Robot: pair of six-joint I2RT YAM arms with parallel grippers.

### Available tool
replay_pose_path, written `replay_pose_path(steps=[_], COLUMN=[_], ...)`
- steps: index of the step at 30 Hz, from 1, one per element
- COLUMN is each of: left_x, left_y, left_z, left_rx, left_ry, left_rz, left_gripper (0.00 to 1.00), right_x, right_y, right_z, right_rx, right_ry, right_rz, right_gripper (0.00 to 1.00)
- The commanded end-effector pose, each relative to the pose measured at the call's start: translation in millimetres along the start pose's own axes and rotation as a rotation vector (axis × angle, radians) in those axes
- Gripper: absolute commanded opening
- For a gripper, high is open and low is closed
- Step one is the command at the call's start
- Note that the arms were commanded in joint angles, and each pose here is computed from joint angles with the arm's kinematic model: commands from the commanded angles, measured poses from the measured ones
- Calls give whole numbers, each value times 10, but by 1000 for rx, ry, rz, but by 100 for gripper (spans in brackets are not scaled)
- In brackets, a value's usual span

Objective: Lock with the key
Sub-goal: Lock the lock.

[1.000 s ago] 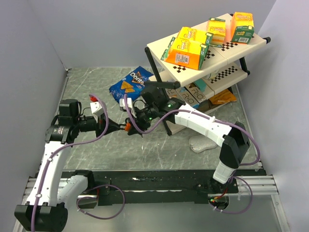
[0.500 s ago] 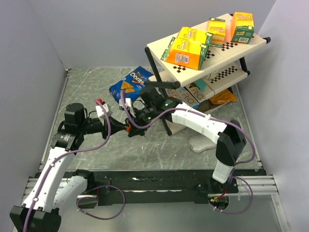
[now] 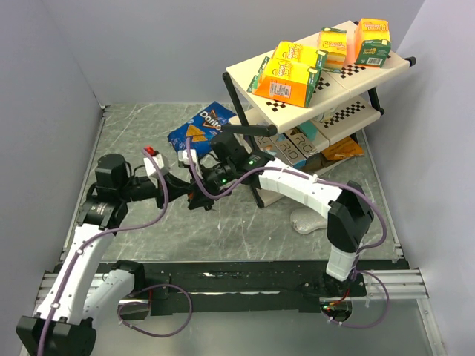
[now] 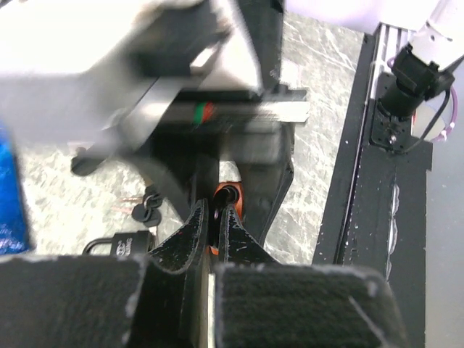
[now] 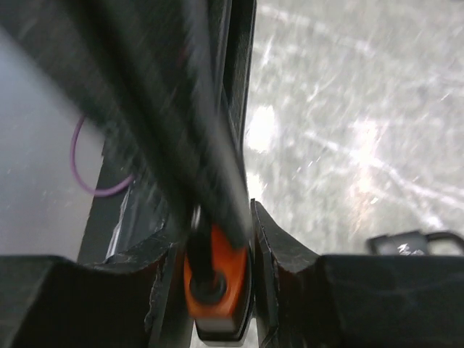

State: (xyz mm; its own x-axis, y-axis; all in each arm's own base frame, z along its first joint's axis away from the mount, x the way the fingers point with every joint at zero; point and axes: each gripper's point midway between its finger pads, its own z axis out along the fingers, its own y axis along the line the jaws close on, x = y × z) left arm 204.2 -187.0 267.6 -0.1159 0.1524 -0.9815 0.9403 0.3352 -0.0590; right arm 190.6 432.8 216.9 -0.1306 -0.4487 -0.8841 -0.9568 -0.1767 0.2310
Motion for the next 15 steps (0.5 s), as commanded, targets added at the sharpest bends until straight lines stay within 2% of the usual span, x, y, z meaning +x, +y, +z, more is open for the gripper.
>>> replay_pose_path(steps=[1, 2, 5, 6, 7, 8, 12, 15], left_x=[65, -31, -263, -319, -425, -468, -701, -790], left_y=[-142, -55, 96, 101, 160, 201, 232, 237], left_z=[-146, -197, -288, -291, -348, -384, -465, -497], left_rx=[53, 17, -35, -35, -57, -74, -103, -117], left_ry=[18, -2, -53, -63, -85, -96, -151, -174], left_rz=[-184, -179, -182, -194, -174, -170, -204, -192], left_gripper=[1, 1, 1, 1, 1, 1, 1, 1], right_x=[-1106, -1070, -935, -886, -856, -827, -716, -663], right_y=[204, 196, 150, 139, 109, 94, 32, -5], right_z=[-479, -488, -515, -509, -524, -534, -544, -582], right_rx=[15, 16, 26, 29, 36, 37, 37, 49], right_ry=[-315, -310, -287, -277, -271, -267, -239, -220], right_rz=[-312, -299, -243, -226, -208, -192, -128, -110], right_gripper=[0, 0, 12, 26, 34, 36, 60, 63])
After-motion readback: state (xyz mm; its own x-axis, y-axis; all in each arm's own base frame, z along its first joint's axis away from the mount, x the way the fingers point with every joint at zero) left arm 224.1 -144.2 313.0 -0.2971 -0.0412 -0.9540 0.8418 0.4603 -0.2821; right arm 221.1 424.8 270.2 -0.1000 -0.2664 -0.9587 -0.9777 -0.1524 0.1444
